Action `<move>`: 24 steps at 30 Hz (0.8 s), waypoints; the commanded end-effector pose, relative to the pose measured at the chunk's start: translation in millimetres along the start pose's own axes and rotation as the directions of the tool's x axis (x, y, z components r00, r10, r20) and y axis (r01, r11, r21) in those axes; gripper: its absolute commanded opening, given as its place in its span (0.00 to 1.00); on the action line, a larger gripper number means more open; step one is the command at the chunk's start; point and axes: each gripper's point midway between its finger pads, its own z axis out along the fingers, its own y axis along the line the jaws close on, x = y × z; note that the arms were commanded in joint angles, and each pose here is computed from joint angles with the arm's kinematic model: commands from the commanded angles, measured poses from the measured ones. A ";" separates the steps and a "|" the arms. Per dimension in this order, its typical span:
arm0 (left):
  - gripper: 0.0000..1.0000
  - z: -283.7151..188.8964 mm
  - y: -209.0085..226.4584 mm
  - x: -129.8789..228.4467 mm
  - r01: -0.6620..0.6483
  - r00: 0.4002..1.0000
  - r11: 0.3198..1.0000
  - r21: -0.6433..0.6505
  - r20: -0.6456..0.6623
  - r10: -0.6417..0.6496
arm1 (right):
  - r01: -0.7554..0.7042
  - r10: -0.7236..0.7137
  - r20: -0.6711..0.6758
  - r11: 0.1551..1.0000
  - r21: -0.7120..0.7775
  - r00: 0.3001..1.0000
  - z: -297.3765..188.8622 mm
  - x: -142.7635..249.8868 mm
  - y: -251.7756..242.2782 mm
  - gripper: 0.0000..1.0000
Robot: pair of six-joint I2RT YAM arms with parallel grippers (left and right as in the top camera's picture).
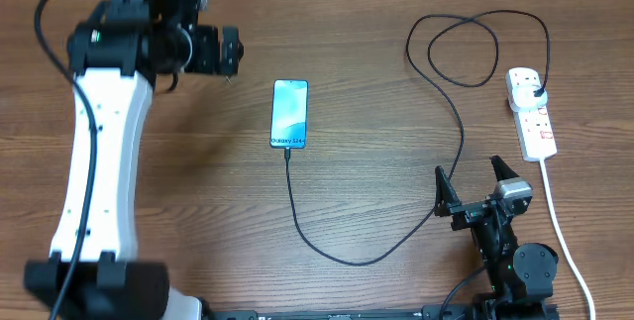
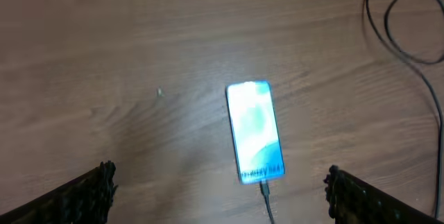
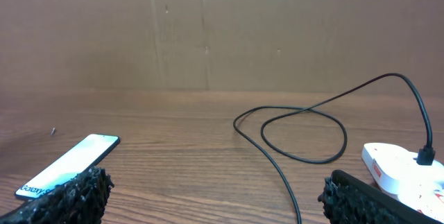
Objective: Plug charger to phone and switch on socket
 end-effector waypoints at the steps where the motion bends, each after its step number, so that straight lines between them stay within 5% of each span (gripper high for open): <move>1: 1.00 2.4 1.9 47.4 0.009 0.997 1.000 -0.025 -0.076 -0.011 | 0.005 -0.005 0.002 1.000 0.004 1.000 0.2 2.2 -0.7 1.00; 24: 1.00 -50.8 -1.1 183.9 -0.060 0.960 0.992 -0.107 0.265 0.087 | 0.005 -0.005 0.002 1.000 0.003 1.000 0.2 2.2 -0.6 1.00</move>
